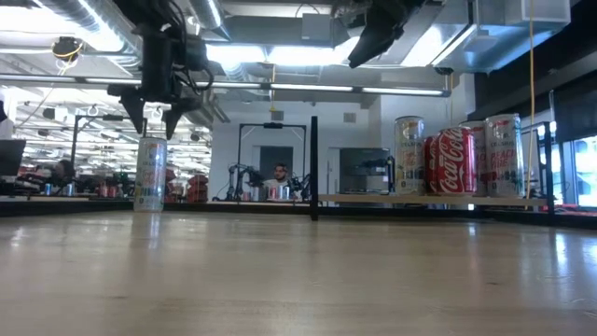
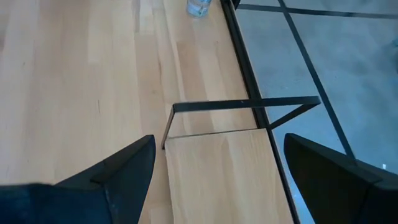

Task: Place canned beverage on shelf
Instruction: Put the white-yellow soda can on the shelf aligned with the other white-yellow soda can

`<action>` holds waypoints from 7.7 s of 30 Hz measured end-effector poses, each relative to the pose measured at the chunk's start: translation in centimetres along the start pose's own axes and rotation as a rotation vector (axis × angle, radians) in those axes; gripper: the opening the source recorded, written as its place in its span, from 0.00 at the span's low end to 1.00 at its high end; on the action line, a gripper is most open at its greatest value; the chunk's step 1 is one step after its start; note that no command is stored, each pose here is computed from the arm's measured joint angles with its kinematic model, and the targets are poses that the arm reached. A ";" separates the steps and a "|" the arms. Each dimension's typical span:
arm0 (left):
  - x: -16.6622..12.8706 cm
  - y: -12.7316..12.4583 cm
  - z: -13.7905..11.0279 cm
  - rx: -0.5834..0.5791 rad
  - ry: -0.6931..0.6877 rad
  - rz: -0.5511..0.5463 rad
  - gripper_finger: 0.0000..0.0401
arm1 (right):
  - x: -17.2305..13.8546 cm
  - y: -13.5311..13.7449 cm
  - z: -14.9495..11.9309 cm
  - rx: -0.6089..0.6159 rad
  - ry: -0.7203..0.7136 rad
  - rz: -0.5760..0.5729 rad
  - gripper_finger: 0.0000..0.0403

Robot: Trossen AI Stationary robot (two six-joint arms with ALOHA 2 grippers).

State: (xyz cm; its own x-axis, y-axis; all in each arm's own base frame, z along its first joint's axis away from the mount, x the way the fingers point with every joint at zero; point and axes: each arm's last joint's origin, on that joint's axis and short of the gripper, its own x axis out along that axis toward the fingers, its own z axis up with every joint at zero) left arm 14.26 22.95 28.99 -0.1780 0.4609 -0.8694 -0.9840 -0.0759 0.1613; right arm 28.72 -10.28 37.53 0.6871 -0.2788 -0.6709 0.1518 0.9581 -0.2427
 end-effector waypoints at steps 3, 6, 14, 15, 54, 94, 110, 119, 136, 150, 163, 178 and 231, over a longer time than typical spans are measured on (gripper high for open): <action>0.2 -0.1 0.1 -0.001 -0.001 -0.003 0.74 | 0.0 0.0 0.0 -0.019 0.003 0.001 0.84; 0.7 0.0 0.3 0.000 0.022 -0.007 0.74 | 0.0 0.0 0.0 -0.019 0.003 0.001 0.84; 2.5 0.0 0.8 0.001 0.107 -0.040 0.74 | 0.0 0.0 0.0 -0.018 0.002 -0.001 0.84; 2.7 0.0 0.8 0.013 0.120 -0.046 0.74 | 0.0 0.0 0.0 -0.018 0.002 -0.001 0.84; -13.3 -12.1 -9.3 0.670 0.032 -0.687 0.55 | -2.6 5.7 -4.4 0.128 0.072 0.403 0.84; -16.4 -26.9 -23.6 0.984 0.084 -0.747 0.84 | -2.2 12.4 -9.0 0.110 0.315 0.293 0.84; -23.1 -20.3 -20.4 1.112 0.011 -0.589 0.86 | -1.9 12.4 -8.1 0.231 0.237 0.273 0.84; -26.2 -13.3 -20.8 1.148 -0.103 -0.613 0.86 | -2.0 13.3 -5.9 0.250 0.016 0.390 0.84; -17.7 -2.3 -25.6 0.935 -0.008 -0.831 0.86 | 3.9 17.9 -0.3 0.199 0.043 0.341 0.84; -17.0 -0.6 -27.3 1.003 -0.088 -0.842 0.86 | 7.6 19.5 0.2 0.280 0.345 0.232 0.84; -17.0 -0.6 -27.3 1.041 -0.117 -0.844 0.86 | 9.1 20.1 -0.7 0.355 0.431 0.201 0.61; -17.0 -1.0 -27.0 1.064 -0.164 -0.852 0.86 | 1.7 12.6 -0.5 0.203 0.402 0.175 0.54; -18.0 -3.1 -25.5 0.805 -0.304 -0.961 0.86 | 1.7 -4.4 -9.2 -0.061 0.508 0.083 0.77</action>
State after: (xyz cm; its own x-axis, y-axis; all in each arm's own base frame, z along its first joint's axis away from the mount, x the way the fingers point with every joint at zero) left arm 20.36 -7.69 32.26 0.7085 0.2232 -0.6695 -0.4148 0.8992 -0.1393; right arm 22.71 -15.54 30.97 0.2610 -0.2130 -0.9416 0.0595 0.9771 -0.2045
